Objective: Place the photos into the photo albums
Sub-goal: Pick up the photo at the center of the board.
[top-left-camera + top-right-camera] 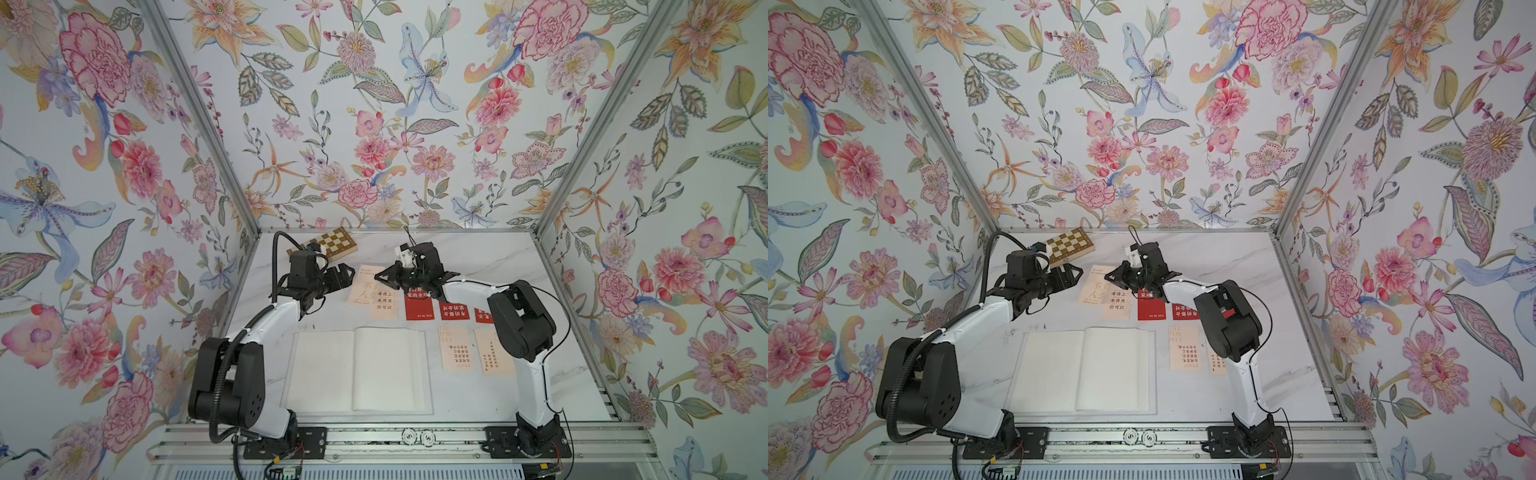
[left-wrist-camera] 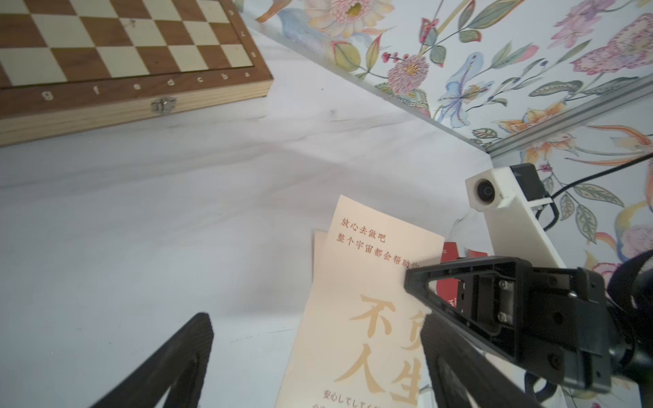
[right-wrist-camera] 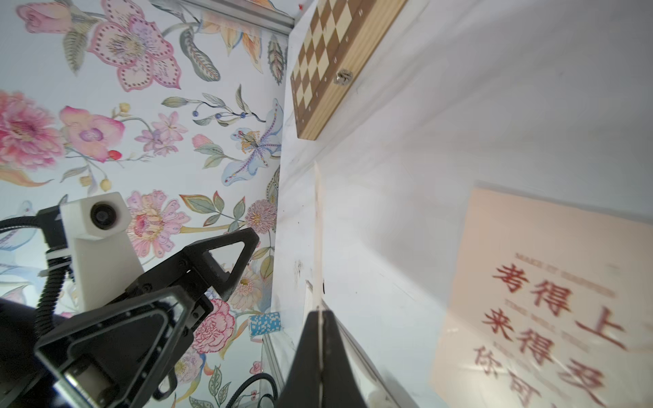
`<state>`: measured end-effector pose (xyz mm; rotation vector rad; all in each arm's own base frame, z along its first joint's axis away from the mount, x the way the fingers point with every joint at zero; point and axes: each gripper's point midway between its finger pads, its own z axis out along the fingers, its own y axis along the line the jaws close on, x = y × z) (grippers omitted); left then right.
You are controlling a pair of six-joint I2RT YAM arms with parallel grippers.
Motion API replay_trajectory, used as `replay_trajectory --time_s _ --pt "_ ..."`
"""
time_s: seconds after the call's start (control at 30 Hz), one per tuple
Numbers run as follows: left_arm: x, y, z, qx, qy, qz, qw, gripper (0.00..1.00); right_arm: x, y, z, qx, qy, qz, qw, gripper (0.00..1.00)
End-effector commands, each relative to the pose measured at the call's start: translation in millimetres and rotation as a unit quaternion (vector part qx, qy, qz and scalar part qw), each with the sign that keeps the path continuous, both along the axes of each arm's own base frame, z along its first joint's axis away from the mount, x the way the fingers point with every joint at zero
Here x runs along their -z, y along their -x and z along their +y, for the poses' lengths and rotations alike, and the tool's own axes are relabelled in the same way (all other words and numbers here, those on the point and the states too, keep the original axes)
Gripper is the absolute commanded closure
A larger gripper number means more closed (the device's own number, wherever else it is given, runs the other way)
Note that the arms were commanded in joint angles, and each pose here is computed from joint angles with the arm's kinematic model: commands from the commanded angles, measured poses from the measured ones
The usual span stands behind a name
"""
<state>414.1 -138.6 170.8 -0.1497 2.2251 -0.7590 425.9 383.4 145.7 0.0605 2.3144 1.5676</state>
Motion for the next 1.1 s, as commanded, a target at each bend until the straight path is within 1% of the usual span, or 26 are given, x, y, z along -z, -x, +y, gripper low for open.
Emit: replay_trajectory --time_s 0.0,0.17,0.3,0.43,0.6,0.77,0.9,0.97,1.07 --pt "-17 15 -23 0.033 0.025 -0.007 0.999 0.11 -31 -5 -32 0.033 -0.038 -0.037 0.998 1.00" --pt "-37 30 -66 0.062 0.087 -0.028 0.994 0.18 -48 -5 -79 0.081 -0.064 -0.050 0.993 1.00" --pt "-45 39 -112 0.087 0.158 -0.037 0.983 0.22 -61 3 -101 0.110 -0.088 -0.060 0.988 1.00" --pt "-42 43 -147 0.086 0.232 -0.032 0.968 0.28 -68 11 -112 0.129 -0.107 -0.063 0.984 1.00" --pt "-27 42 -167 0.072 0.285 -0.012 0.956 0.37 -69 19 -122 0.144 -0.111 -0.066 0.981 1.00" --pt "-20 46 -170 0.057 0.281 -0.002 0.958 0.42 -65 19 -144 0.169 -0.103 -0.070 0.978 1.00" --pt "-24 50 -173 0.056 0.271 -0.004 0.961 0.42 -66 16 -164 0.188 -0.099 -0.076 0.974 1.00" --pt "-23 50 -177 0.059 0.273 -0.001 0.960 0.42 -67 18 -163 0.184 -0.099 -0.077 0.975 1.00" --pt "-20 47 -184 0.061 0.291 0.003 0.955 0.42 -69 20 -160 0.181 -0.101 -0.079 0.975 1.00"
